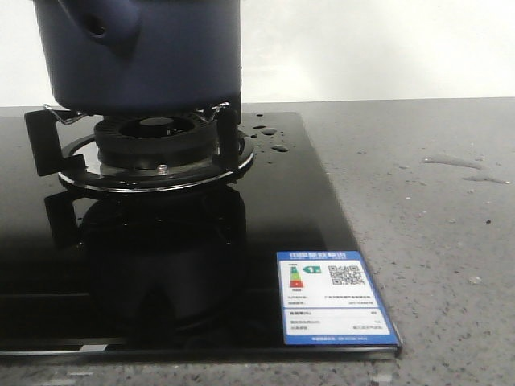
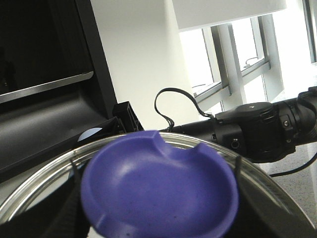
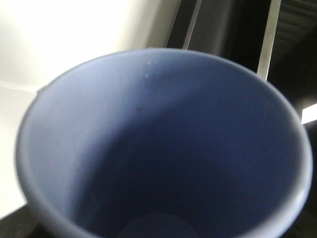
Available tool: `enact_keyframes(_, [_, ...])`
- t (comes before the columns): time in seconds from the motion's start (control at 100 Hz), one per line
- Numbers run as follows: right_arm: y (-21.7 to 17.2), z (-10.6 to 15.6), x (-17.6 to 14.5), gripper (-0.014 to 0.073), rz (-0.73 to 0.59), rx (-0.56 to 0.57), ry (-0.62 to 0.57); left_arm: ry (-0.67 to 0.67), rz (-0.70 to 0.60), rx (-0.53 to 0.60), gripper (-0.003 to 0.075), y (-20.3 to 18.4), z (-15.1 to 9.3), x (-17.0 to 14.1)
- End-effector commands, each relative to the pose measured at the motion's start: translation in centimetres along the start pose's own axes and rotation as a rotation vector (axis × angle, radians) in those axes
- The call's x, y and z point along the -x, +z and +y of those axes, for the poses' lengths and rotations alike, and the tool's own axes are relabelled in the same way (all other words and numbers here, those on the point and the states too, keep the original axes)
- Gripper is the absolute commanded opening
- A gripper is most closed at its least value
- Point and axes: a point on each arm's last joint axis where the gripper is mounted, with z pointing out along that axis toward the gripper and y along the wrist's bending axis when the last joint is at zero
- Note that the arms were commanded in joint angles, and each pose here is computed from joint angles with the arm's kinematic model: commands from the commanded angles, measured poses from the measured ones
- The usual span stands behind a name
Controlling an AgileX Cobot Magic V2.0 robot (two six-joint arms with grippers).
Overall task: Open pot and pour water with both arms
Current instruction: 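Carry the cup over the open pot and tilt it to pour water, then set the cup back on the counter and open the right gripper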
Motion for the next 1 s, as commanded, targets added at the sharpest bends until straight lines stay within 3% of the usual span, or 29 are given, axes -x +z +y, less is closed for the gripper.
enact_keyframes(0.0, [-1.5, -2.8, -1.3, 0.0227, 0.029, -0.077, 0.12, -0.035, -0.086, 0.028, 0.0243, -0.4, 0.0, 1.8])
enact_keyframes(0.1, [-1.5, -2.6, -1.6, 0.0227, 0.053, -0.07, 0.582, -0.035, -0.086, 0.028, 0.0243, -0.4, 0.0, 1.8])
enact_keyframes(0.18, [-1.8, -2.1, -2.1, 0.0227, 0.158, -0.033, 0.938, -0.035, -0.086, 0.028, 0.0243, -0.4, 0.0, 1.8])
enact_keyframes(0.31, [-3.6, -1.4, -3.9, 0.0227, 0.396, 0.021, 1.294, -0.035, -0.086, 0.028, 0.0243, -0.4, 0.0, 1.8])
enact_keyframes(0.37, [-4.8, -1.2, -4.9, 0.0227, 0.479, 0.025, 1.401, -0.035, -0.086, 0.028, 0.0243, -0.4, 0.0, 1.8])
enact_keyframes(0.5, [-7.6, 0.1, -6.5, 0.0227, 0.561, 0.039, 1.551, -0.035, -0.086, 0.028, 0.0243, -0.4, 0.0, 1.8])
enact_keyframes(0.61, [-10.6, 1.7, -7.0, 0.0227, 0.522, 0.011, 1.617, -0.037, -0.075, 0.028, 0.0243, -0.3, 0.2, 1.5])
enact_keyframes(0.75, [-14.5, 6.3, -6.0, 0.0227, 0.456, -0.003, 1.708, -0.046, -0.054, 0.027, 0.0243, 0.2, 0.6, 0.9])
enact_keyframes(0.99, [-19.8, 15.4, -2.6, 0.0227, 0.391, 0.067, 1.823, -0.091, -0.009, 0.023, 0.0243, 1.1, 1.3, -0.8])
